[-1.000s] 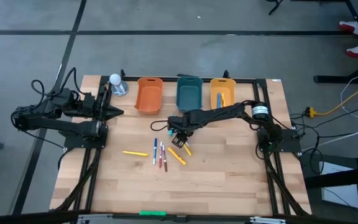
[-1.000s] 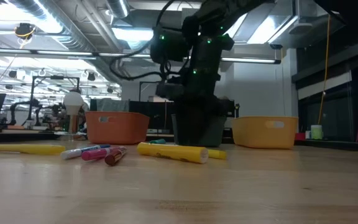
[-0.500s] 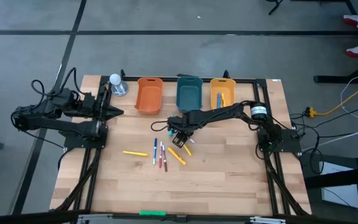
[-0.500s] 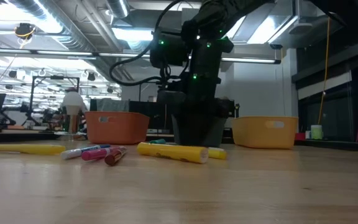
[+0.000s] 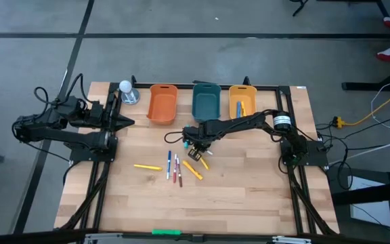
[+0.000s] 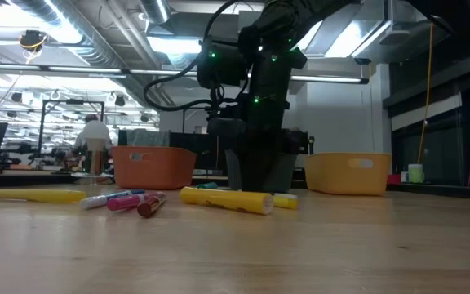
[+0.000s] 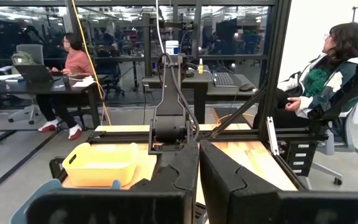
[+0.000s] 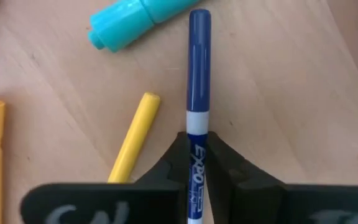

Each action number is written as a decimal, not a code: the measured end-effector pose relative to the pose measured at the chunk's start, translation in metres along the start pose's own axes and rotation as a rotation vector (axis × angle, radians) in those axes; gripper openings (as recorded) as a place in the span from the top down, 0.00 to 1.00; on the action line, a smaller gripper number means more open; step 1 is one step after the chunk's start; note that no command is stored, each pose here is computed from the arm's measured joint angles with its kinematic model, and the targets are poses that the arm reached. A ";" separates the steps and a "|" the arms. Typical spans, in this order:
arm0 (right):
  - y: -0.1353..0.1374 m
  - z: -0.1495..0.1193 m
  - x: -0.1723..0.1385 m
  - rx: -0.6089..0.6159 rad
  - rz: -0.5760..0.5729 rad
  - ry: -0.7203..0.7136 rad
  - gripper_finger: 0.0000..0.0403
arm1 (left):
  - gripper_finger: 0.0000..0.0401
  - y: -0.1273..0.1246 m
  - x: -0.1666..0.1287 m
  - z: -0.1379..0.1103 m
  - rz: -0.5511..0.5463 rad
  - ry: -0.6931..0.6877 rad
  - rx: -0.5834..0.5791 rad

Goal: Pick & Place Markers
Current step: Put the right blue marker pen into the blue bin

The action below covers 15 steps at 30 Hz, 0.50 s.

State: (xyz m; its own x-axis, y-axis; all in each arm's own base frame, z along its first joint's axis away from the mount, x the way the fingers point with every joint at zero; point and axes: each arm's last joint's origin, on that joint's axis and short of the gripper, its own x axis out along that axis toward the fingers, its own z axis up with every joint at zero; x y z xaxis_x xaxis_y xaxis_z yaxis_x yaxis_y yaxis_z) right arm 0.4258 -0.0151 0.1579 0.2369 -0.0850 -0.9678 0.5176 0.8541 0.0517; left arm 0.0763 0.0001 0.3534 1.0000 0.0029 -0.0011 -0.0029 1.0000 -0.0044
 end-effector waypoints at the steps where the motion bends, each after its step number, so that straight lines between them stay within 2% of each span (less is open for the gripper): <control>1: 0.000 0.000 0.000 0.000 0.001 0.000 0.93 | 0.97 0.000 0.000 0.000 0.000 0.000 0.000; 15: 0.000 0.000 0.000 -0.001 -0.001 0.005 0.93 | 0.97 0.000 0.000 0.000 0.000 0.000 0.000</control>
State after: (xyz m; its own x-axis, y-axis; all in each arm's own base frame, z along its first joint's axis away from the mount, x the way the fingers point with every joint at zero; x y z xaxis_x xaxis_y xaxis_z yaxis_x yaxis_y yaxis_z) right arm 0.4253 -0.0150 0.1579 0.2317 -0.0834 -0.9692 0.5168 0.8546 0.0500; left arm 0.0763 0.0001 0.3534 1.0000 0.0027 -0.0012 -0.0027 1.0000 -0.0044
